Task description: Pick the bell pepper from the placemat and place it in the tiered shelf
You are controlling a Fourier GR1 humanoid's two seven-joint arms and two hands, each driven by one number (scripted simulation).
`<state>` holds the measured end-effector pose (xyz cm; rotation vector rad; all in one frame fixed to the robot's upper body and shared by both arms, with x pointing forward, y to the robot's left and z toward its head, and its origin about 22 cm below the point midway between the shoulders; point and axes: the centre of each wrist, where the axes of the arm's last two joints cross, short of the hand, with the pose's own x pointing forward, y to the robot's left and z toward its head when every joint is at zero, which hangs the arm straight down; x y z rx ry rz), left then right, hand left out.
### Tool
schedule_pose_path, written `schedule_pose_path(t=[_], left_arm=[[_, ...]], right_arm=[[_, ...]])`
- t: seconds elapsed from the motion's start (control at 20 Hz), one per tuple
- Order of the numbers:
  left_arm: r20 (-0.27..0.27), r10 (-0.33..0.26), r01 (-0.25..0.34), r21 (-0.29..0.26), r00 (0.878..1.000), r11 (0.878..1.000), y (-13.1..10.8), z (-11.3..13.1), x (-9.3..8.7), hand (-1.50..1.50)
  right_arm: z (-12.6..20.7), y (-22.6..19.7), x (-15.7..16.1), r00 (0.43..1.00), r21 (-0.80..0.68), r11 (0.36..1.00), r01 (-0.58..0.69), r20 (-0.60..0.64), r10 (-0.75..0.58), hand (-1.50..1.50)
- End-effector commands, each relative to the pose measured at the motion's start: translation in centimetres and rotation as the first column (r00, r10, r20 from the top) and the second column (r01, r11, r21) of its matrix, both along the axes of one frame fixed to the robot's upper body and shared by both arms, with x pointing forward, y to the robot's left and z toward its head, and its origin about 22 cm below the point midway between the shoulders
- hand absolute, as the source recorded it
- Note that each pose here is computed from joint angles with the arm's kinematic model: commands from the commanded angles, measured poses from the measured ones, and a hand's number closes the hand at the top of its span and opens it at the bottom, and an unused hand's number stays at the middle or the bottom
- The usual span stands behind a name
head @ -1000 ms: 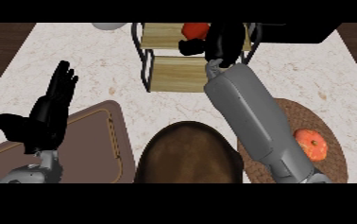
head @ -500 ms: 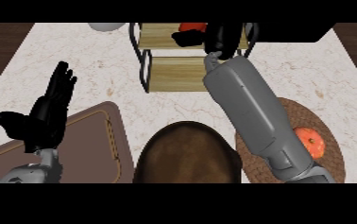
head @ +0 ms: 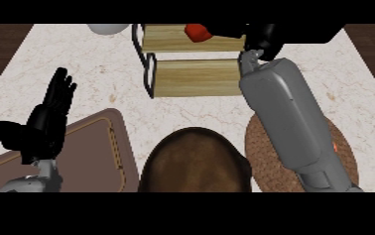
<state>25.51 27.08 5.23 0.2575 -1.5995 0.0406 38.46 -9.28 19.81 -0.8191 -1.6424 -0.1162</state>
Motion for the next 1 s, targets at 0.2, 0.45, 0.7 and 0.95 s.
schedule_pose_path(t=[0.2, 0.45, 0.7, 0.95], left_arm=[[-0.011, 0.026, -0.026, -0.018, 1.0, 1.0, 1.2, -0.4, -1.2, 0.0], [-0.007, 0.022, -0.022, 0.004, 1.0, 1.0, 0.6, 0.5, -0.4, 0.0], [-0.017, 0.009, -0.009, -0.008, 1.0, 1.0, 0.1, 1.1, -0.7, 0.0], [0.009, 0.006, -0.006, 0.001, 1.0, 1.0, -1.2, 1.2, -0.9, 0.0]], right_arm=[[1.8, -7.3, -6.0, 0.991, 0.102, 0.987, 0.127, -0.046, -0.123, -1.5], [1.7, -11.0, -12.3, 0.992, 0.087, 0.989, 0.119, -0.05, -0.115, -1.5], [2.5, -15.4, -17.3, 0.998, 0.091, 0.994, 0.064, -0.017, -0.063, -1.5], [3.1, -16.7, -19.3, 0.996, 0.107, 0.991, 0.081, -0.048, -0.076, -1.5]])
